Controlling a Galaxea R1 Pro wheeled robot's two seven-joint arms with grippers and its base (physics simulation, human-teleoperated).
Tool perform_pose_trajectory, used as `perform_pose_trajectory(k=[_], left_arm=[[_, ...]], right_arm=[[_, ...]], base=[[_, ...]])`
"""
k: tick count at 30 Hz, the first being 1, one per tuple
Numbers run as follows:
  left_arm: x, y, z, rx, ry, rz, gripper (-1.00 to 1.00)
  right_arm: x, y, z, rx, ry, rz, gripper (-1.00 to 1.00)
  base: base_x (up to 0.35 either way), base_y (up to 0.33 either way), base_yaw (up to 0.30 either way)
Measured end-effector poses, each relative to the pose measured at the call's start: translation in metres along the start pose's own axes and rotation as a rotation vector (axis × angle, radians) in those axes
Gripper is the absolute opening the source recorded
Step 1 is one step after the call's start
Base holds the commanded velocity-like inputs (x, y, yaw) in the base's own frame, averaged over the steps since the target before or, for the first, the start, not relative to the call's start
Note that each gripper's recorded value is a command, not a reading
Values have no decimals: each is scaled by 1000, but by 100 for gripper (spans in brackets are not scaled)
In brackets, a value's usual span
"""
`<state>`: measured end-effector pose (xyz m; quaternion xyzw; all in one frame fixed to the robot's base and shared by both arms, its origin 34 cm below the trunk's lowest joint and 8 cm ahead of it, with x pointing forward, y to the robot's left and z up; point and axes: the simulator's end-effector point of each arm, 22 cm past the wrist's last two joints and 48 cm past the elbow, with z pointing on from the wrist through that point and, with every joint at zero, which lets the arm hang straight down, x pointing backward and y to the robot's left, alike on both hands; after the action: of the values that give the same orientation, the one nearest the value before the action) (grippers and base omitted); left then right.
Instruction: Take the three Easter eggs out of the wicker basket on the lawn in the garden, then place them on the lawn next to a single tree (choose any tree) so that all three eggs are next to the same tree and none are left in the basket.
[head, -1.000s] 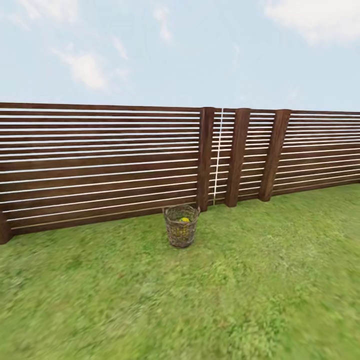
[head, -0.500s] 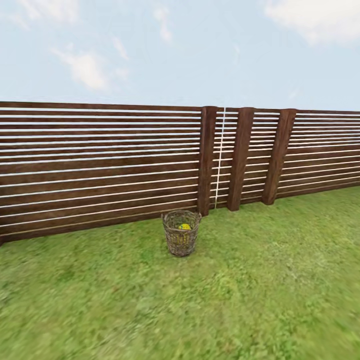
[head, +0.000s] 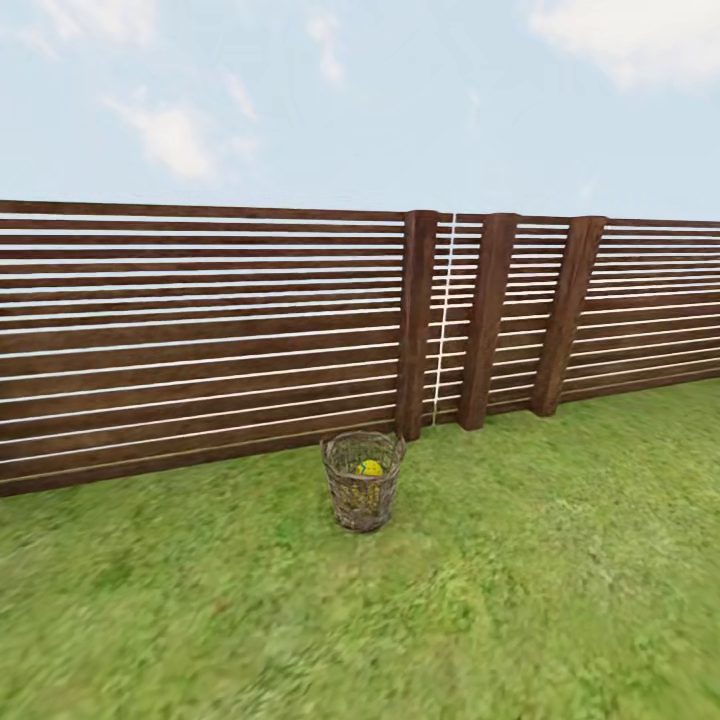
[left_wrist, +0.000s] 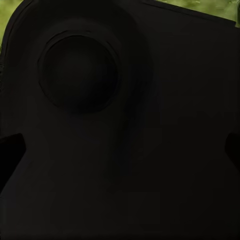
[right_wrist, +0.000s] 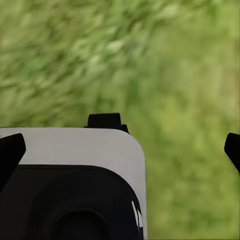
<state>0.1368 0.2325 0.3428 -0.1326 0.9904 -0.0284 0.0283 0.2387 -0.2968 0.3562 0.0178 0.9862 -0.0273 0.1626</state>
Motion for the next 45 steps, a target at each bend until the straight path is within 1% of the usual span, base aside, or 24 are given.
perform_pose_trajectory(k=[8,38,45], left_arm=[[0,0,0,-2,0,0,100],[0,0,0,-2,0,0,100],[0,-1,0,3,0,0,100]], right_arm=[[0,0,0,0,0,1,100],[0,0,0,-1,0,1,100],[0,0,0,0,0,1,100]], base=[[52,0,0],[2,0,0],[155,0,0]])
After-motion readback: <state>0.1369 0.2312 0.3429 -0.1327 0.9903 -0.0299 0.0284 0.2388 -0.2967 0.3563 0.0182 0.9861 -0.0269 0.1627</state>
